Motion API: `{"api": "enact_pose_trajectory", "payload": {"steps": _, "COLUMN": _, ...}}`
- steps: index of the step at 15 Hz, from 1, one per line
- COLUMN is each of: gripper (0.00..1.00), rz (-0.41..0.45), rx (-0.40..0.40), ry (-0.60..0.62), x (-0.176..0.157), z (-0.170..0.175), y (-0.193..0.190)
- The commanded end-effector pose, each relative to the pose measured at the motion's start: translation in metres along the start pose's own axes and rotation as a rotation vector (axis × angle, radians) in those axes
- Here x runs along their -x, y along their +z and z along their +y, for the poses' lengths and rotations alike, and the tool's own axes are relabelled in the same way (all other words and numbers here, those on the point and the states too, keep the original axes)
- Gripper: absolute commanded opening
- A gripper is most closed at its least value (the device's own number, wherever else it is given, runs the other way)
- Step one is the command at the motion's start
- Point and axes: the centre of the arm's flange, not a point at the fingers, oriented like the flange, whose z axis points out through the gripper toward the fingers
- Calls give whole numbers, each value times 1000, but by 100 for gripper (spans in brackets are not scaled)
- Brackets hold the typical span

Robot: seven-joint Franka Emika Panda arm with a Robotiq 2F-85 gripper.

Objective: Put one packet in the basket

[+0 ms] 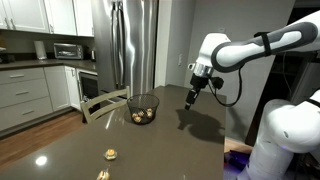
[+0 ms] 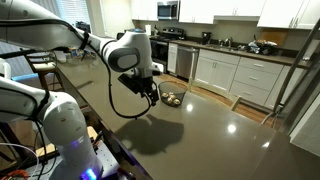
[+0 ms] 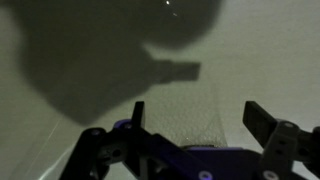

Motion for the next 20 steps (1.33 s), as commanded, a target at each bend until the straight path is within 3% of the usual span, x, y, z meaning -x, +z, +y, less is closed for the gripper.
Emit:
{"api": "enact_pose_trajectory", "payload": {"steps": 1, "gripper": 100, "rz": -28, "rx": 34, "ry": -71, "x": -5, "z": -30, "y": 4}}
{"api": "enact_pose_trajectory", "payload": {"steps": 7, "gripper": 100, "rz": -85, "rx": 100, "ry": -241, "x": -3, "z": -92, "y": 10}}
{"api": "enact_pose_trajectory", "payload": {"steps": 11, "gripper": 100, "rz": -183, "rx": 125, "ry": -376, "x": -6, "z": -140, "y": 22}}
{"api": "enact_pose_trajectory", "payload": {"steps": 20, "gripper": 100, "rz": -318, "rx": 152, "ry": -531, "x": -43, "z": -214, "y": 53}}
